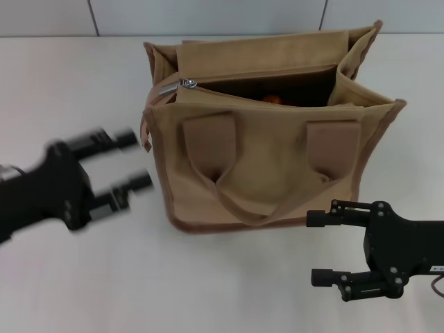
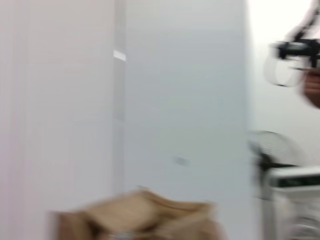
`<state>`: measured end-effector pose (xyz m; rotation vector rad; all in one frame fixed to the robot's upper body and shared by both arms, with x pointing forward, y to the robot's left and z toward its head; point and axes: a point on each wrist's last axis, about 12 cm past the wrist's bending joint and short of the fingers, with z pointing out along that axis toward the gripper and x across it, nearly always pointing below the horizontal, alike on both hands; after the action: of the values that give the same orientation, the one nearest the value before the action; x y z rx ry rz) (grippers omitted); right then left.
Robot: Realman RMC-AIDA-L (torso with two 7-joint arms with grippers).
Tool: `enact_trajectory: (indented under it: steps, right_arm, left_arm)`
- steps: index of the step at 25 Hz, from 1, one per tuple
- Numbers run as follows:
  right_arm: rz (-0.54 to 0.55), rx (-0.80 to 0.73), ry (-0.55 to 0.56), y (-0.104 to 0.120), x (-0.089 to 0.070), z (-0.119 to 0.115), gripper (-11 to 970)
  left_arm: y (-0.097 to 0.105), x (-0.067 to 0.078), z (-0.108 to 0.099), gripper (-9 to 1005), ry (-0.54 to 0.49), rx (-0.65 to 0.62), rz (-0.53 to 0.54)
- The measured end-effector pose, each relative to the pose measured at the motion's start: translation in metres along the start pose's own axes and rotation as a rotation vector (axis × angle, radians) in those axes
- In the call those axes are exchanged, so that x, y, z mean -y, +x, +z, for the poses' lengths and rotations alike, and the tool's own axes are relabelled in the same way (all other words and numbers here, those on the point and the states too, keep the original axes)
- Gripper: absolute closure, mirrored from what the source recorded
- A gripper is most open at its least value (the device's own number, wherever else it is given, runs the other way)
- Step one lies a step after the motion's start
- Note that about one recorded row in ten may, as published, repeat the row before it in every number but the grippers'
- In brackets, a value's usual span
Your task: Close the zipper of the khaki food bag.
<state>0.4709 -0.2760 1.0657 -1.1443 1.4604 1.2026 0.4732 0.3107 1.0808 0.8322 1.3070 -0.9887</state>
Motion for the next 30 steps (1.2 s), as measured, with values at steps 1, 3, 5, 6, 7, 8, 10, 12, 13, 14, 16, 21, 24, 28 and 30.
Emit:
enact_trajectory:
  steps: [1, 3, 5, 6, 7, 8, 10, 12, 13, 14, 16, 21, 24, 28, 30]
  right_arm:
    - [0.0, 0.0, 0.0, 0.0, 0.0, 0.0, 163]
    - [0.002, 0.003, 0.003, 0.001, -0.001, -0.001, 163]
    - [0.003, 0.004, 0.008, 0.002, -0.002, -0.002, 164]
    - [0.003, 0.004, 0.008, 0.002, -0.002, -0.002, 164]
    - [0.003, 0.005, 0.008, 0.002, -0.003, -0.002, 164]
    - [0.003, 0.005, 0.01, 0.002, -0.003, -0.003, 164]
    - [0.003, 0.006, 0.013, 0.002, -0.003, -0.003, 164]
    - [0.003, 0.007, 0.014, 0.002, -0.003, -0.004, 164]
    - [0.003, 0.007, 0.014, 0.002, -0.003, -0.004, 163]
    - [0.003, 0.007, 0.014, 0.002, -0.003, -0.004, 163]
    - [0.002, 0.007, 0.014, 0.002, -0.003, -0.004, 163]
    - [0.002, 0.006, 0.016, 0.002, -0.003, -0.004, 164]
    - [0.002, 0.005, 0.016, 0.002, -0.003, -0.004, 165]
    - [0.001, 0.007, 0.014, 0.002, -0.003, -0.004, 165]
    - [-0.001, 0.007, 0.014, 0.002, -0.003, -0.004, 166]
  left_arm:
    - [0.0, 0.0, 0.0, 423, 0.0, 0.0, 0.0]
    - [0.001, -0.007, -0.005, 428, -0.103, 0.009, 0.032]
    - [0.004, -0.019, -0.008, 432, -0.219, -0.013, 0.057]
    - [0.004, -0.019, -0.008, 435, -0.219, -0.013, 0.057]
    - [0.005, -0.023, -0.007, 437, -0.241, -0.028, 0.064]
    - [0.006, -0.026, -0.006, 439, -0.254, -0.044, 0.069]
    - [0.011, -0.036, 0.003, 444, -0.275, -0.113, 0.087]
    - [0.012, -0.037, 0.006, 449, -0.268, -0.131, 0.089]
    - [0.013, -0.038, 0.009, 451, -0.258, -0.14, 0.09]
    - [0.015, -0.038, 0.015, 453, -0.23, -0.159, 0.092]
    - [0.015, -0.038, 0.022, 458, -0.195, -0.173, 0.096]
    - [0.015, -0.042, 0.033, 470, -0.168, -0.194, 0.111]
    - [0.015, -0.045, 0.04, 477, -0.158, -0.213, 0.12]
    - [0.017, -0.049, 0.045, 622, -0.187, -0.225, 0.124]
    - [0.015, -0.051, 0.045, 695, -0.205, -0.21, 0.125]
